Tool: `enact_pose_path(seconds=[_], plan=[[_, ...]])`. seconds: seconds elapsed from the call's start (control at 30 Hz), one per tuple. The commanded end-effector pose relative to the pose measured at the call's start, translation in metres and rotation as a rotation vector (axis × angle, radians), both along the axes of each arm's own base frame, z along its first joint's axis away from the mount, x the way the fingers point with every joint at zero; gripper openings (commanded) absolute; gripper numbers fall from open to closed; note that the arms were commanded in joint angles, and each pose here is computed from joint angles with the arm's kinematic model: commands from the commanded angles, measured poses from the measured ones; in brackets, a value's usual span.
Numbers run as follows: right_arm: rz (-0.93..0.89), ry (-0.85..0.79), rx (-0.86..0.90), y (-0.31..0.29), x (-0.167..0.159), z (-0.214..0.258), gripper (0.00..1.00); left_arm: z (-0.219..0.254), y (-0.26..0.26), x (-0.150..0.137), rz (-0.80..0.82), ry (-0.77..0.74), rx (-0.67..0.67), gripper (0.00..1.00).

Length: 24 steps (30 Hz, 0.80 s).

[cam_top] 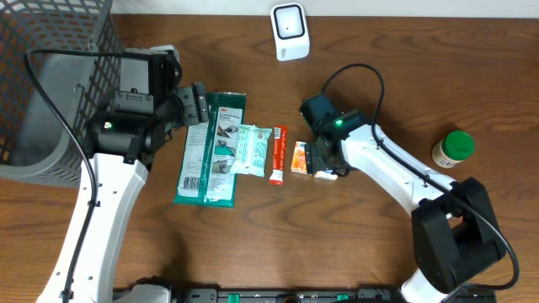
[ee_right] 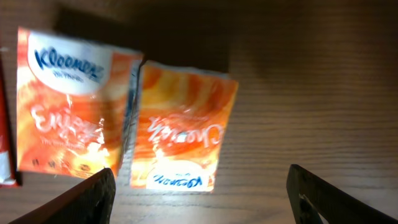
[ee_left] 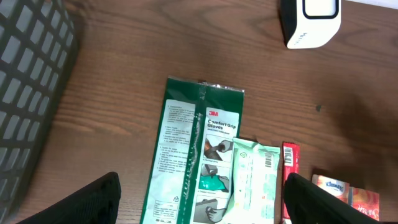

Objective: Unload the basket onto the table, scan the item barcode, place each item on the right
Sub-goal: 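Grasp an orange Kleenex tissue pack with the right gripper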

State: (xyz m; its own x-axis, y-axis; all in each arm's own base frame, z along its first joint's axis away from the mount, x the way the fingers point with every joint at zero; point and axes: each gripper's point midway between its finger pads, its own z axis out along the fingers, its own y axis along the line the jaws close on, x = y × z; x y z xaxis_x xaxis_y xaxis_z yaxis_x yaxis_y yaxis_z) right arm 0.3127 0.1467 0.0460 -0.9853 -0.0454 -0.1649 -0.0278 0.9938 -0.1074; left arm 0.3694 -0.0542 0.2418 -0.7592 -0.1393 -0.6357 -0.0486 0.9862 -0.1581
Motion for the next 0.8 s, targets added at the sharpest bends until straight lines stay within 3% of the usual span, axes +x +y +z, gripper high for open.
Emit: enact_pose_path(seconds=[0.0, 0.3, 0.4, 0.53, 0.77], plan=[[-0.035, -0.021, -0.014, -0.007, 0.004, 0.001, 0.84, -0.001, 0.001, 0.0, 0.007, 0.003, 0.0, 0.84], [-0.03, -0.051, 0.047, 0.006, 0.013, 0.003, 0.84, -0.001, 0.001, 0.0, 0.007, 0.003, 0.0, 0.84], [-0.017, -0.023, 0.171, 0.029, 0.012, 0.002, 0.73, -0.001, 0.001, 0.0, 0.007, 0.003, 0.0, 0.84], [-0.131, -0.036, 0.16, 0.023, 0.012, 0.001, 0.57, -0.001, 0.001, 0.0, 0.007, 0.003, 0.0, 0.84], [-0.17, -0.101, 0.102, 0.016, 0.014, -0.011, 0.45, -0.001, 0.001, 0.0, 0.007, 0.003, 0.0, 0.84]])
